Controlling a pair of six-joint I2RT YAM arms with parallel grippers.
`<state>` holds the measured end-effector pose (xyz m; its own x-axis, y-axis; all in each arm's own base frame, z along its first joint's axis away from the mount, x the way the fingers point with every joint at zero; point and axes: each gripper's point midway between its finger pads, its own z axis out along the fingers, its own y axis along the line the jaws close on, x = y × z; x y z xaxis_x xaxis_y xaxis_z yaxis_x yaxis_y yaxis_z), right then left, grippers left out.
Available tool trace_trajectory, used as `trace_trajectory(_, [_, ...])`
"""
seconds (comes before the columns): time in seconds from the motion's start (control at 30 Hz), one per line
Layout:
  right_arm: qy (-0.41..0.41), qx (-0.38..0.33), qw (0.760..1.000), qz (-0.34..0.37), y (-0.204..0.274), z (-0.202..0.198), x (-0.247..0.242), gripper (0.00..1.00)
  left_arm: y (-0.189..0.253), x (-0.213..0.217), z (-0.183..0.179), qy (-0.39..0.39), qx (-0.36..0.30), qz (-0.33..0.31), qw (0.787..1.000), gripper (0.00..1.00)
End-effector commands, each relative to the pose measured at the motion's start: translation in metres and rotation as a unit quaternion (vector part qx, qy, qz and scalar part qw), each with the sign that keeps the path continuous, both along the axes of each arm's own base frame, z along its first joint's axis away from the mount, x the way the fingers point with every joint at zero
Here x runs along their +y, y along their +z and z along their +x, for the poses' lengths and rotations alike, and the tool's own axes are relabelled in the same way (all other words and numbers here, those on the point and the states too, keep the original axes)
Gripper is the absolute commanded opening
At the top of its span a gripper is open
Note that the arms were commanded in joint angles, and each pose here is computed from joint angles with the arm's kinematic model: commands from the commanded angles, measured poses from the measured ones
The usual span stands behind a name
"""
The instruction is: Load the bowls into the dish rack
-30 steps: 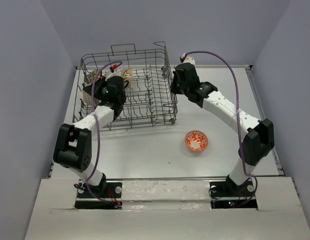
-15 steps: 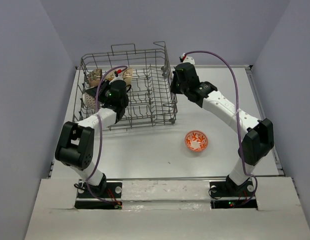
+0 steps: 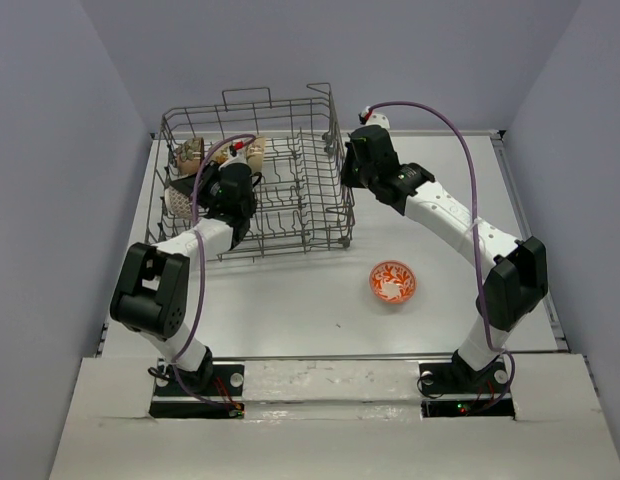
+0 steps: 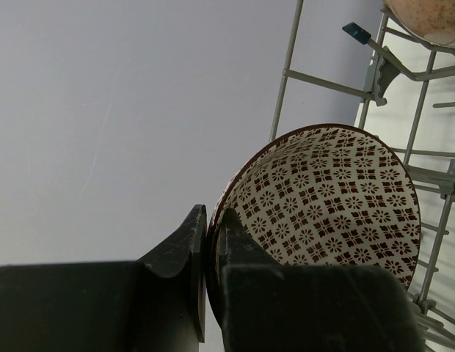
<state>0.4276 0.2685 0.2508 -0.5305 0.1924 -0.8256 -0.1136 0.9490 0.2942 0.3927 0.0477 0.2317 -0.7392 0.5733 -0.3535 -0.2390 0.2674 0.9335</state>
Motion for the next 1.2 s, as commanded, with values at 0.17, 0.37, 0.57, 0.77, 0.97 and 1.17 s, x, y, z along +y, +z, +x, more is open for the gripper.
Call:
trace_trajectory(0.17, [0.012, -0.026, 0.999, 0.014, 0.021, 0.005, 0.007, 0.01, -0.001, -0.018, 0.004, 0.001, -0.007, 0.007, 1.0, 0.0])
trace_trajectory(0.37, [0.012, -0.024, 1.0, 0.012, 0.019, 0.005, 0.006, 0.01, -0.009, -0.022, 0.007, 0.003, 0.006, 0.015, 1.0, 0.0])
trace_trajectory(0.57, [0.014, -0.022, 1.0, 0.013, 0.017, 0.005, 0.007, 0.01, -0.017, -0.033, 0.011, -0.015, 0.028, 0.024, 0.999, 0.0])
trace_trajectory(0.77, [0.014, -0.024, 1.0, 0.014, 0.019, 0.005, 0.007, 0.01, -0.028, -0.045, 0.015, -0.023, 0.047, 0.032, 0.998, 0.0])
trace_trajectory(0.97, [0.014, -0.024, 1.0, 0.014, 0.02, 0.003, 0.006, 0.01, -0.04, -0.051, 0.018, -0.023, 0.058, 0.033, 0.997, 0.0])
trace_trajectory(1.17, [0.016, -0.025, 0.999, 0.015, 0.021, 0.003, 0.007, 0.01, -0.048, -0.055, 0.02, -0.03, 0.07, 0.033, 0.997, 0.0])
